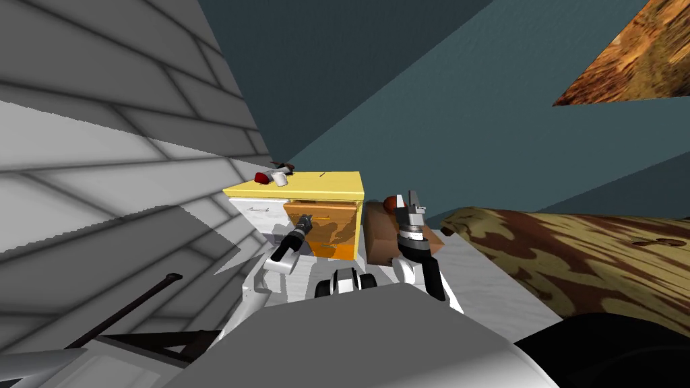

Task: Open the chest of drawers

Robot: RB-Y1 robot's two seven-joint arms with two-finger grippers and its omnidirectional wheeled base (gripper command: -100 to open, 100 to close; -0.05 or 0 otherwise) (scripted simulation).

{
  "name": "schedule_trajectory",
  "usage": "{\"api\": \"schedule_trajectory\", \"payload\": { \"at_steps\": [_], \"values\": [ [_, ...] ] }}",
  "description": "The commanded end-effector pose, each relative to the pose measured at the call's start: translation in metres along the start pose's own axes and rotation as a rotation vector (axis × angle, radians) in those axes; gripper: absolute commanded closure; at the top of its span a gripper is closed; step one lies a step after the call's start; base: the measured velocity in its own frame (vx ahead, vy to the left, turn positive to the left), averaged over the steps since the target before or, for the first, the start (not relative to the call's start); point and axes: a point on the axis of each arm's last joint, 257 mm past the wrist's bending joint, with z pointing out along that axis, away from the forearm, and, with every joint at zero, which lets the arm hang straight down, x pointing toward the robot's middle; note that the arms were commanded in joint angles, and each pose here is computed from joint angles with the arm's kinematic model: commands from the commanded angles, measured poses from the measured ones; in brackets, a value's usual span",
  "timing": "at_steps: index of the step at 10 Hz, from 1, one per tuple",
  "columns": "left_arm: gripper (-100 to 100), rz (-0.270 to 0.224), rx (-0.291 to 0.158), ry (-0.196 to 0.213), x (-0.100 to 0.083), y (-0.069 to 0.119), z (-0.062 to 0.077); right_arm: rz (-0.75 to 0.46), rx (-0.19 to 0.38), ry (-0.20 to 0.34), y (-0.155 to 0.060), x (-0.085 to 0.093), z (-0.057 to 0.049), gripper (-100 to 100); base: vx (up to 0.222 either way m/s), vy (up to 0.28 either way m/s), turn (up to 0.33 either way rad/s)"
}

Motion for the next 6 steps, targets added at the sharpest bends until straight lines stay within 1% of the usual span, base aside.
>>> {"api": "schedule_trajectory", "payload": {
  "at_steps": [1, 2, 3, 4, 5, 6],
  "values": [
    [100, -0.019, -0.05, -0.013, -0.014, 0.026, 0.006, 0.0, 0.0, 0.0, 0.0, 0.0, 0.0, 0, -0.079, -0.014, 0.011],
    [100, -0.019, -0.055, -0.015, -0.015, 0.029, 0.006, 0.0, 0.0, 0.0, 0.0, 0.0, 0.0, 0, -0.021, -0.013, 0.013],
    [100, -0.012, -0.016, -0.02, -0.034, 0.011, 0.014, 0.0, 0.0, 0.0, 0.0, 0.0, 0.0, 0, -0.095, -0.032, -0.278],
    [100, -0.02, -0.034, -0.029, -0.039, 0.02, 0.015, 0.0, 0.0, 0.0, 0.0, 0.0, 0.0, 0, -0.115, -0.024, -0.191],
    [100, -0.02, -0.063, -0.044, -0.046, 0.035, 0.015, 0.0, 0.0, 0.0, 0.0, 0.0, 0.0, 0, -0.063, -0.018, -0.002],
    [100, -0.013, -0.02, -0.049, -0.066, 0.014, 0.023, 0.0, 0.0, 0.0, 0.0, 0.0, 0.0, 0, -0.136, -0.066, -0.283]
  ]
}}
